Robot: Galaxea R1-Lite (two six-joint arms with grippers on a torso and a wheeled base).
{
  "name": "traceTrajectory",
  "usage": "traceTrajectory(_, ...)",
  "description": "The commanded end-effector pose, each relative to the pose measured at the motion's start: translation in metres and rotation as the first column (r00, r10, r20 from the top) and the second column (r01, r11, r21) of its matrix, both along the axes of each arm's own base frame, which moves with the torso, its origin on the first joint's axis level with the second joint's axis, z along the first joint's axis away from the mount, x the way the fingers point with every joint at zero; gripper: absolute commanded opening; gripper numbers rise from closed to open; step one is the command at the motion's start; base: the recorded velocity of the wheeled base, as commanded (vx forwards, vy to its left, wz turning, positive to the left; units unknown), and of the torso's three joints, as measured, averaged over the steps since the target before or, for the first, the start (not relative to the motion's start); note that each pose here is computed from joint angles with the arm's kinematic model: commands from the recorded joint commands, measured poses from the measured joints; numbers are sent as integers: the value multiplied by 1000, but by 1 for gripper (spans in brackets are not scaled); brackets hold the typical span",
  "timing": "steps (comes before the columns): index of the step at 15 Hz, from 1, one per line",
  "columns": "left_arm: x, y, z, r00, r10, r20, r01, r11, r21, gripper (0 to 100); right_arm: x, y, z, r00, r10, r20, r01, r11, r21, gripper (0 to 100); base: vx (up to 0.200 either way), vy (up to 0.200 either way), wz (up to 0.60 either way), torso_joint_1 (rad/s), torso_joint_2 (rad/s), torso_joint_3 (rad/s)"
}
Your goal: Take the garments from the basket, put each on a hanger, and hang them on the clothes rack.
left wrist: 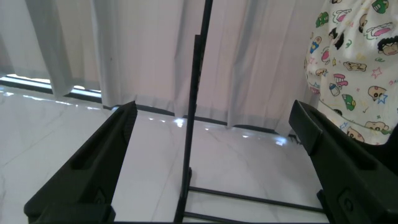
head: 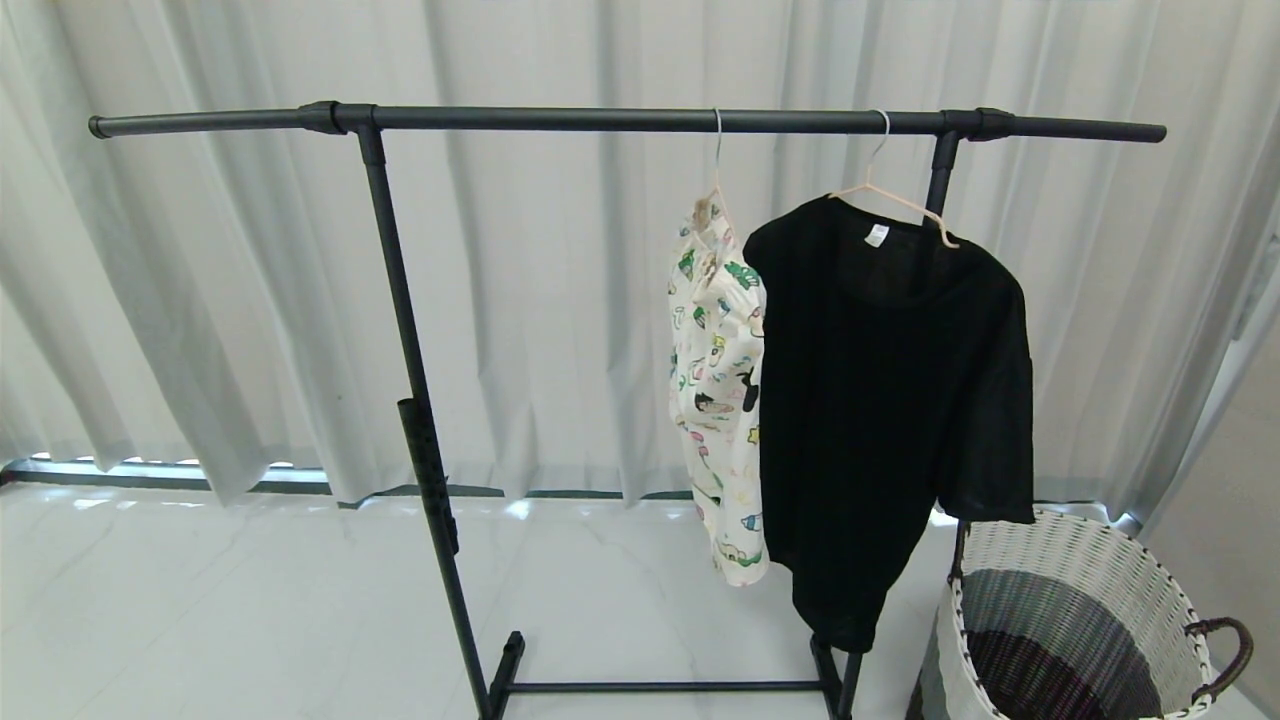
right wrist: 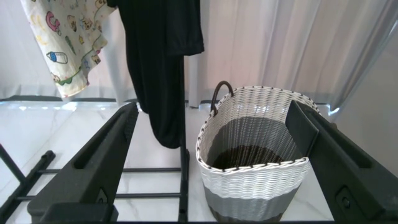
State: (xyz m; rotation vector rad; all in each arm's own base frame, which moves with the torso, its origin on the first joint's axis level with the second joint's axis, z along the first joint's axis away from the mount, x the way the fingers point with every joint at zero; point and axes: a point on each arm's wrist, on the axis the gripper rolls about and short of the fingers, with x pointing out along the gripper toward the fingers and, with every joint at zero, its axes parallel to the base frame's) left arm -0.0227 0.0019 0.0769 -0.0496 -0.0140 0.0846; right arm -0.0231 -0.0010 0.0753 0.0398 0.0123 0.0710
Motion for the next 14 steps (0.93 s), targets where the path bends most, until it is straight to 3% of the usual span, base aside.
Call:
traceTrajectory(1, 0, 0, 0, 1000, -1, 0, 1, 1000, -1, 100, 0, 0, 0, 1000, 1, 0, -1, 1000, 0, 100, 0, 0, 0, 0, 0, 0)
traceTrajectory(14, 0, 0, 0, 1000, -1, -1, 1, 1000, 0, 100, 0, 0, 0, 1000, 1, 2, -1, 1000, -2, 100, 0, 0, 0, 0, 0, 0)
